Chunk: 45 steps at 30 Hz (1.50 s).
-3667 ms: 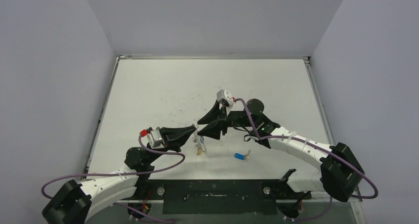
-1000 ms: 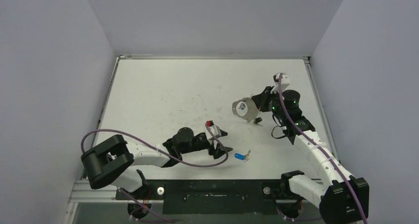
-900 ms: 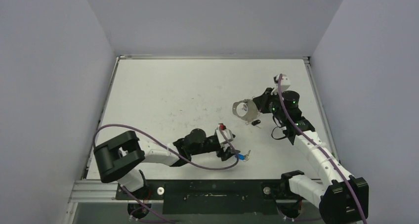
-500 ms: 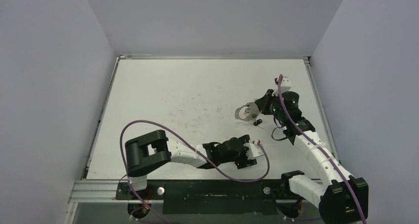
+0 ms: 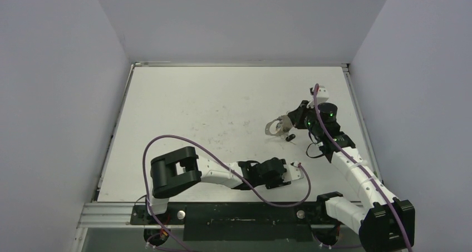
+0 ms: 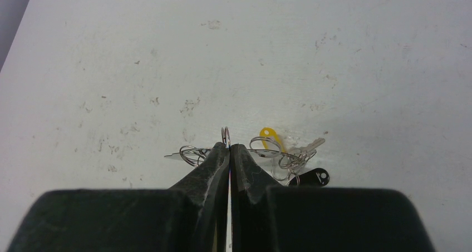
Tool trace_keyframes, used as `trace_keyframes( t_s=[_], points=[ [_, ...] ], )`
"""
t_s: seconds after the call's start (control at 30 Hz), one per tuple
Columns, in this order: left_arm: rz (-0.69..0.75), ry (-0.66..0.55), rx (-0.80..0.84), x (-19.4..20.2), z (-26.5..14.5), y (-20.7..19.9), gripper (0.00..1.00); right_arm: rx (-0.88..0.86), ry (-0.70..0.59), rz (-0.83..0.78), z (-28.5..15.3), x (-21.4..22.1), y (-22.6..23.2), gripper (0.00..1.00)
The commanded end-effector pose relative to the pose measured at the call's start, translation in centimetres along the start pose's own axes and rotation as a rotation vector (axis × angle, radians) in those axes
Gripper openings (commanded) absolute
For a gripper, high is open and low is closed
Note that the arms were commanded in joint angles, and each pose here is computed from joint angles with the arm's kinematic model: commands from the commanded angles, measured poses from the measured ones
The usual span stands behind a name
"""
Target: Put the keys on the keyring
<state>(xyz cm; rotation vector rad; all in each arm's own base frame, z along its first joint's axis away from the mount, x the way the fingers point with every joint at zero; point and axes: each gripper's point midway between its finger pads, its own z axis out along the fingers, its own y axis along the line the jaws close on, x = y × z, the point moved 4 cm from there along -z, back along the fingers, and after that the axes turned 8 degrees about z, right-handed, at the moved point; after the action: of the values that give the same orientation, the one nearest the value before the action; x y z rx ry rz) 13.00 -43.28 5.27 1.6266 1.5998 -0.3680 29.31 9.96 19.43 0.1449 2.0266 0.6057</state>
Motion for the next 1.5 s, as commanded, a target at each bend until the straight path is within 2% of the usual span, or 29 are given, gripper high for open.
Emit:
trace_keyframes(
  t_s=[0.0,0.27,0.7,0.83,0.9,0.93,1.03,1.1,1.27,1.47],
  points=[
    [0.002,0.087,0.019,1.3,-0.4,-0.6,0.36,0.002,-0.031,-0.004,-0.2,-0.8,0.0,0.0],
    [-0.023,0.049,-0.003,0.2,-1.9,0.1,0.0,-0.019,-0.022,-0.003,-0.1,-0.8,0.3,0.0],
    [-0.134,-0.051,0.011,-0.5,-5.1,1.9,0.0,-0.051,-0.003,-0.008,0.0,-0.7,0.8,0.0],
    [-0.201,-0.104,0.024,-0.1,-5.9,2.6,0.0,-0.064,0.008,-0.007,0.1,-0.6,0.9,0.0],
    [-0.19,-0.132,0.044,-0.2,-6.1,2.5,0.0,-0.071,0.013,-0.009,0.1,-0.6,1.0,0.0],
    [-0.162,-0.143,0.065,-0.3,-6.1,2.3,0.01,-0.072,0.013,-0.009,0.1,-0.6,1.0,0.0],
    [-0.043,-0.148,0.089,-0.1,-5.8,1.5,0.29,-0.074,0.017,-0.008,0.1,-0.5,1.1,0.0],
    [0.029,-0.148,0.092,0.1,-5.5,0.9,0.37,-0.075,0.019,-0.01,0.1,-0.5,1.0,0.0],
    [0.102,-0.195,0.102,0.3,-4.6,0.1,0.39,-0.079,0.022,-0.015,0.1,-0.4,1.1,0.0],
    [0.12,-0.179,0.089,0.8,-3.8,0.1,0.4,-0.085,0.025,-0.018,0.1,-0.3,1.1,0.0]
  ],
)
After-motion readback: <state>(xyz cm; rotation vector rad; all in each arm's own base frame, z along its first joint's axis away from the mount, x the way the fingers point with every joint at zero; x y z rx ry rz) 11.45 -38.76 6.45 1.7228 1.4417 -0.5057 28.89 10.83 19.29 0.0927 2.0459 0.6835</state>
